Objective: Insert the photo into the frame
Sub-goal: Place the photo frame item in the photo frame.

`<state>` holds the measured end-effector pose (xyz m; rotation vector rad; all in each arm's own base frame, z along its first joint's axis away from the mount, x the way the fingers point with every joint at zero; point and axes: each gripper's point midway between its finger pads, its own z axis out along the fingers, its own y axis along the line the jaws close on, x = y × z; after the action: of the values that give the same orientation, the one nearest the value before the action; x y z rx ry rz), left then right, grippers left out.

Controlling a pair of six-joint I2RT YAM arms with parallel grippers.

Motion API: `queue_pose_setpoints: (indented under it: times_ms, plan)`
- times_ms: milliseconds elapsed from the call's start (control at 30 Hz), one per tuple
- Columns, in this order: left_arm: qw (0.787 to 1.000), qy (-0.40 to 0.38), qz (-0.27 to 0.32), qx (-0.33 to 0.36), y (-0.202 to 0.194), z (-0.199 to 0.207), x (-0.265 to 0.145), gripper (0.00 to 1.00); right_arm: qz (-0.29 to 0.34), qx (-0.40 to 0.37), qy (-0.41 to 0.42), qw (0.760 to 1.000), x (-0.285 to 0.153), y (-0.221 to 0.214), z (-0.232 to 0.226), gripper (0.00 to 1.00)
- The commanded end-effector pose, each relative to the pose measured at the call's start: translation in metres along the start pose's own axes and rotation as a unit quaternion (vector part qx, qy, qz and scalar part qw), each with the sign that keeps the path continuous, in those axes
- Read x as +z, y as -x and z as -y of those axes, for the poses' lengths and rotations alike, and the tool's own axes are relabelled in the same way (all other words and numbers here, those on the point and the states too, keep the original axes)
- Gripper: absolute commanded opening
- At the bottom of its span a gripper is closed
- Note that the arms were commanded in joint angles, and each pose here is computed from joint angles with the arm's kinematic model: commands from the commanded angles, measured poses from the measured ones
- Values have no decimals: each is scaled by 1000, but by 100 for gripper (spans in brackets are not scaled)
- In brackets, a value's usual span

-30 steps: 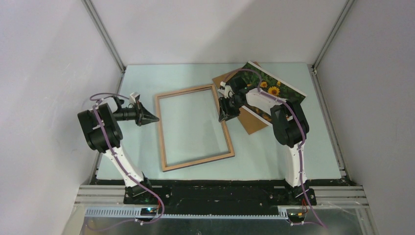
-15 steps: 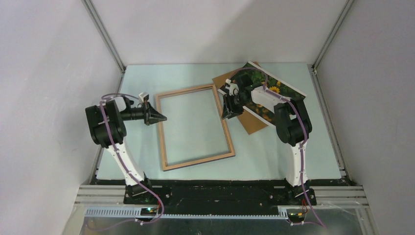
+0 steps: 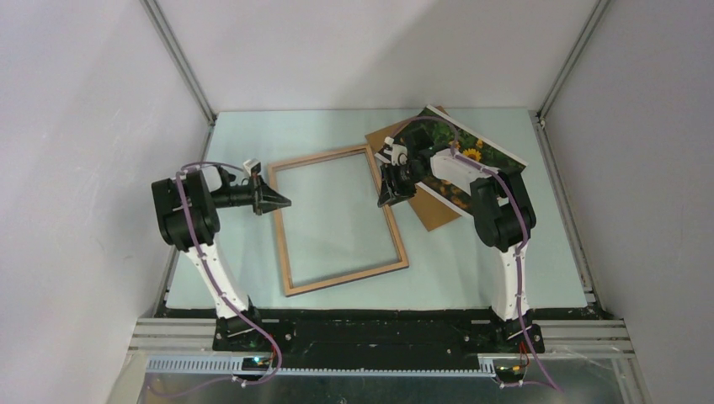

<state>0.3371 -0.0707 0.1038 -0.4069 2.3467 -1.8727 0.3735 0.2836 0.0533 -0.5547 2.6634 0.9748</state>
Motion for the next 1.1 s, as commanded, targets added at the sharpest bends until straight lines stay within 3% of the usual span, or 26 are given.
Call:
queue_pose_setpoints:
  times_ms: [0,1067]
  plan:
    - [999,-36,-3,17,3,19,4,0,10,-16,5,1000,-4,6,-4,48]
    - [997,-77,-3,-14,5,26,6,0,-2,-18,-1,1000,3,-2,-3,48]
